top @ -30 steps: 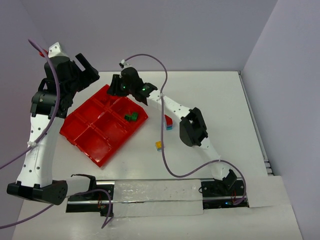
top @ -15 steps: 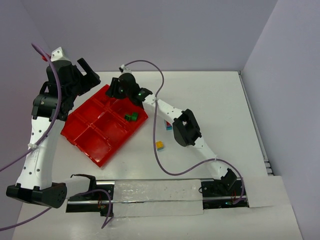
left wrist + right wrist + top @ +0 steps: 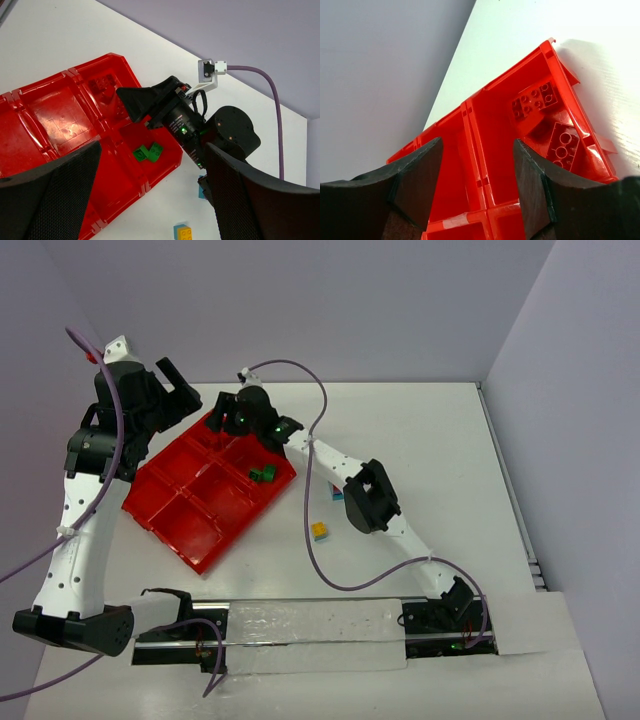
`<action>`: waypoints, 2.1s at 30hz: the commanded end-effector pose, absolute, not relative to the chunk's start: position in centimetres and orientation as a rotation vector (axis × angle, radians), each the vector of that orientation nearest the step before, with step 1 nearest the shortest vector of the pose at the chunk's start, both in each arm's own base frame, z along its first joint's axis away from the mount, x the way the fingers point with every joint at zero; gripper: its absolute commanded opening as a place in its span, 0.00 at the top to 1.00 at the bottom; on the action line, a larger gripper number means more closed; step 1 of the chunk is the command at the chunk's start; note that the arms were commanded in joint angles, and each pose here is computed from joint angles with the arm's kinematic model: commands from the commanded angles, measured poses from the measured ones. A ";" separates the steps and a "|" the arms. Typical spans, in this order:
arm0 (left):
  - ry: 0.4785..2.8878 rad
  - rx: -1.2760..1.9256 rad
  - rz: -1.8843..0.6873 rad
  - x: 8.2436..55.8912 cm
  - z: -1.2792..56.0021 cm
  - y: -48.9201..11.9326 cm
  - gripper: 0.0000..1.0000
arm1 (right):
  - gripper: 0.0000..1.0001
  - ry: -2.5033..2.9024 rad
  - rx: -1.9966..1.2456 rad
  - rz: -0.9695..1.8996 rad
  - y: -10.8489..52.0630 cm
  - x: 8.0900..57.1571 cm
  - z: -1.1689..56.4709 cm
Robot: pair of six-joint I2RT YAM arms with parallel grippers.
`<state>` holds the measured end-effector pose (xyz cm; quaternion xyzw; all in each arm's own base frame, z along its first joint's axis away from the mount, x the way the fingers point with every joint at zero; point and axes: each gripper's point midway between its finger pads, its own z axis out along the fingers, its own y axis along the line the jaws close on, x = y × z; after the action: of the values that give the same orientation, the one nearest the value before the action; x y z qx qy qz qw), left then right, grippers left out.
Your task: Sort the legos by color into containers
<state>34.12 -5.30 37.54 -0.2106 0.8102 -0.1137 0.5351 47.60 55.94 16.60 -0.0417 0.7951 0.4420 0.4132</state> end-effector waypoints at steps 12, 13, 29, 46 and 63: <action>1.911 -0.478 -0.294 35.1 37.7 -5.8 0.09 | 0.25 2.028 -0.025 0.675 35.6 44.8 30.4; 1.917 -0.474 -0.300 35.3 37.4 -5.9 0.09 | 0.24 2.063 -0.005 0.593 32.3 43.2 29.5; 1.963 -0.449 -0.410 36.4 35.1 -8.2 0.09 | 0.16 2.368 -0.076 0.297 22.0 33.2 17.1; 1.998 -0.421 -0.421 37.2 34.0 -9.0 0.09 | 0.23 2.445 -0.111 0.227 24.6 35.3 11.7; 2.000 -0.414 -0.420 37.4 34.1 -9.1 0.09 | 0.48 2.456 -0.108 0.219 25.2 36.2 10.2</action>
<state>36.66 -8.45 32.46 -0.1842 0.8419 -0.1577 0.4821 34.13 23.87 8.09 -0.0484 0.9531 0.0670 0.2912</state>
